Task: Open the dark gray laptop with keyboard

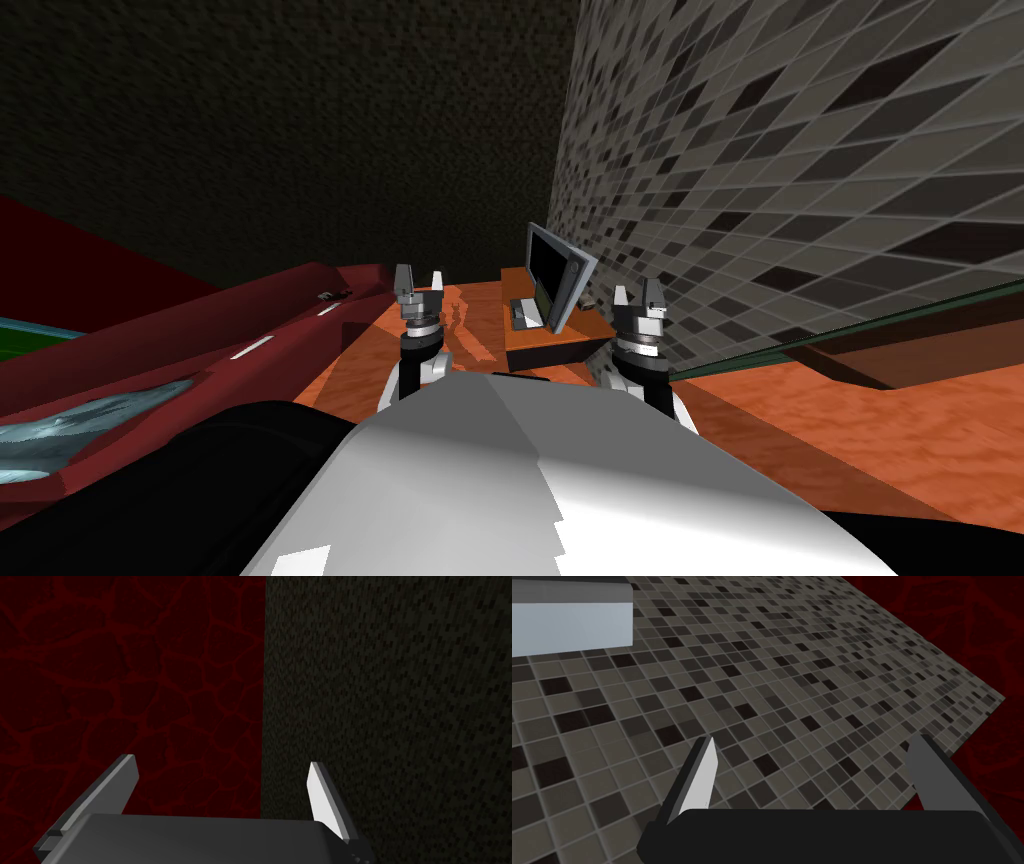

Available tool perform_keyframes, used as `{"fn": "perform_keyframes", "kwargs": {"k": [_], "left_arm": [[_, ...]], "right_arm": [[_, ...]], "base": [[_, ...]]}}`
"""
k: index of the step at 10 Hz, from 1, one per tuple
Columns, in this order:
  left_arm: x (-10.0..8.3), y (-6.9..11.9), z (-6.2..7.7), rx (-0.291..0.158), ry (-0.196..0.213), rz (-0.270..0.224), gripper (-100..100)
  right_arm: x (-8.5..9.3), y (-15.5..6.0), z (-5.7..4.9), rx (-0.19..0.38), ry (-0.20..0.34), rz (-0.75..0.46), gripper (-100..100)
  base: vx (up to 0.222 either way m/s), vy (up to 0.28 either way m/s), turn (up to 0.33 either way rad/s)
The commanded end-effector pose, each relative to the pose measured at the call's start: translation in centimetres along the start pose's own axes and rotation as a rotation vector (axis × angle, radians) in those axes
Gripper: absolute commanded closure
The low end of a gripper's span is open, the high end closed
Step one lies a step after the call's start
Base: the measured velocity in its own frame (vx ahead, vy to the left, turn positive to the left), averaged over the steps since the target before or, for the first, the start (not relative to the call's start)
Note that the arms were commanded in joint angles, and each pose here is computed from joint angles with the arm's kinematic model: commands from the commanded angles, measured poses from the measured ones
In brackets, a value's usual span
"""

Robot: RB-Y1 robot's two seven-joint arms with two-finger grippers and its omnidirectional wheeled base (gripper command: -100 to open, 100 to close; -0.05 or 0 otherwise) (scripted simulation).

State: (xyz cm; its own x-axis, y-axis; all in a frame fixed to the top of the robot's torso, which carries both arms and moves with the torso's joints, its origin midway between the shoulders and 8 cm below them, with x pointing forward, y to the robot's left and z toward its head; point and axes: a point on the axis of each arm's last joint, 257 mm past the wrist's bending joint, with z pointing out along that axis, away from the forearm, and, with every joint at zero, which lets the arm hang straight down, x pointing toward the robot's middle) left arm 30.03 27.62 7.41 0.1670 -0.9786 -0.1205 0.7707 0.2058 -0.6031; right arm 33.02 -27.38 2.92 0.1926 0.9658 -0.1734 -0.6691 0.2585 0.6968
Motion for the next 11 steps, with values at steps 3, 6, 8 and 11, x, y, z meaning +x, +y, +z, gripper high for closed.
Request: {"fn": "perform_keyframes", "kwargs": {"k": [3,6,8,11], "left_arm": [[0.00,-0.01,0.00,0.000,0.000,0.000,0],[0.00,-0.01,0.00,0.000,0.000,0.000,0],[0.00,-0.01,0.01,0.000,0.000,0.000,0],[0.00,0.00,0.00,0.000,0.000,0.000,0]], "right_arm": [[0.00,0.01,0.00,0.000,0.000,0.000,0],[0.00,0.01,0.00,0.000,0.000,0.000,0],[0.00,0.02,0.01,0.000,0.000,0.000,0],[0.79,-0.74,-0.15,0.009,0.069,-0.097,-100]], "base": [[0.000,0.000,0.000],[0.000,0.000,0.000],[0.000,0.000,0.000],[0.002,0.004,0.054]]}}
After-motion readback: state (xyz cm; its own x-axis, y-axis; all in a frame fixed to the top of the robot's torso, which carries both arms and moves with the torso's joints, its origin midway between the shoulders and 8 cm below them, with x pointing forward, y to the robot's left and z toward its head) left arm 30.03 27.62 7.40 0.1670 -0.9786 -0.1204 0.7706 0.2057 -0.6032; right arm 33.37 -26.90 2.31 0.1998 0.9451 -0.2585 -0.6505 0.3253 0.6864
